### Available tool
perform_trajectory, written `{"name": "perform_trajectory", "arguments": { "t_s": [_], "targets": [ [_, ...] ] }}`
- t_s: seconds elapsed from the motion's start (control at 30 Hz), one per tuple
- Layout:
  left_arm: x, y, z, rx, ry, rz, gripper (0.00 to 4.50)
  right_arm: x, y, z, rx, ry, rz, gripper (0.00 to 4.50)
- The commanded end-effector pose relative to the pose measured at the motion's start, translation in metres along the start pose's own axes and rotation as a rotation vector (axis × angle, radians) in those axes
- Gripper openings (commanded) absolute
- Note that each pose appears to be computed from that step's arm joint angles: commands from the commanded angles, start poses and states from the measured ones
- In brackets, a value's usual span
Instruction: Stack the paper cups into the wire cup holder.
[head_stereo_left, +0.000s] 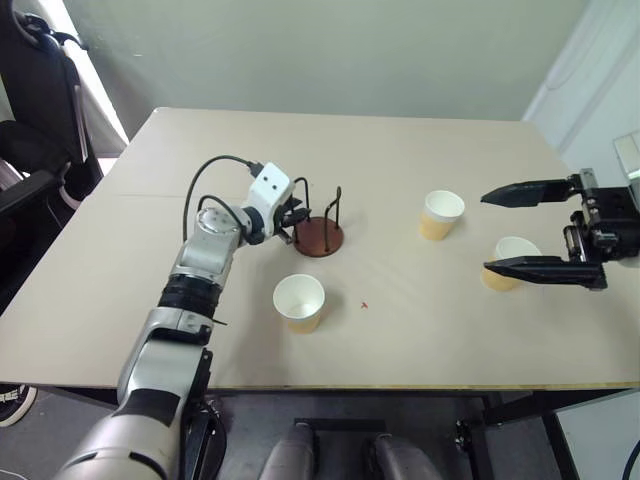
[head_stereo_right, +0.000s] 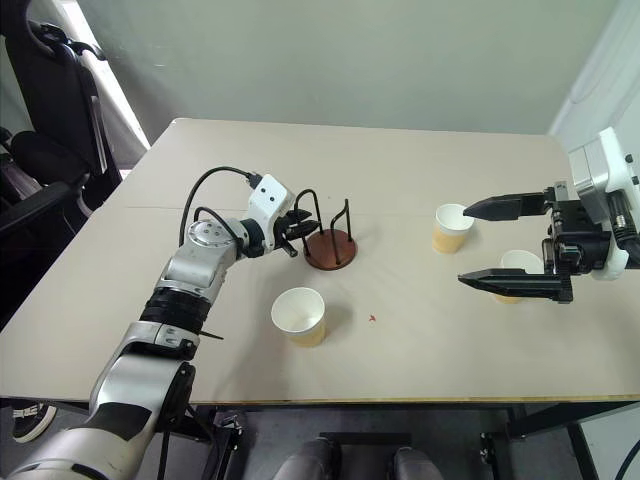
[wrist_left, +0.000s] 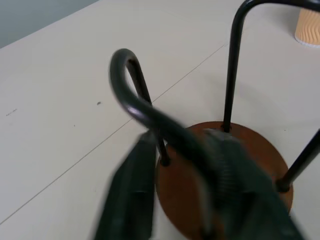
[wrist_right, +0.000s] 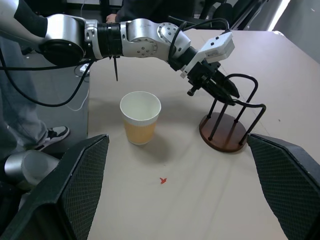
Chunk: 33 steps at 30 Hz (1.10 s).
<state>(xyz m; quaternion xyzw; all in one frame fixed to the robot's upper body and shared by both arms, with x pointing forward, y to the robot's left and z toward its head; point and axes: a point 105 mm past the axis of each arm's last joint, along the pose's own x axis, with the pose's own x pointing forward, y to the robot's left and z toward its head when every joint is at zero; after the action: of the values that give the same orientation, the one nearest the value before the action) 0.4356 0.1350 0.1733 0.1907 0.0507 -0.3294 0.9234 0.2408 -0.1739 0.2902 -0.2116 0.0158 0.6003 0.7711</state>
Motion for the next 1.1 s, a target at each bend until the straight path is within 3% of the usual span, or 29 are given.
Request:
{"name": "perform_trajectory", "arguments": {
  "t_s": [0.03,0.2,0.33,0.47,0.7,1.1],
  "targets": [
    [-0.001,-0.001,0.024,0.026,-0.069,-0.029,0.05,-0.006,0.002,0.012,-0.059,-0.005,-0.024,4.50],
    [-0.010,-0.006,0.040,0.024,-0.114,-0.110,0.05,-0.007,0.002,0.012,-0.060,-0.003,-0.030,4.50],
    [-0.021,-0.012,0.074,-0.017,-0.200,-0.190,0.05,-0.009,0.002,0.012,-0.062,-0.001,-0.036,4.50],
    [-0.035,-0.055,0.103,-0.010,-0.243,-0.420,0.05,-0.009,0.003,0.013,-0.065,0.000,-0.042,4.50],
    [-0.041,-0.115,0.088,0.030,-0.163,-0.685,0.05,-0.008,0.002,0.012,-0.067,0.000,-0.054,4.50],
    [-0.033,-0.136,0.068,0.144,-0.103,-0.764,0.05,-0.010,0.005,0.012,-0.065,0.013,-0.071,4.50]
  ]
}}
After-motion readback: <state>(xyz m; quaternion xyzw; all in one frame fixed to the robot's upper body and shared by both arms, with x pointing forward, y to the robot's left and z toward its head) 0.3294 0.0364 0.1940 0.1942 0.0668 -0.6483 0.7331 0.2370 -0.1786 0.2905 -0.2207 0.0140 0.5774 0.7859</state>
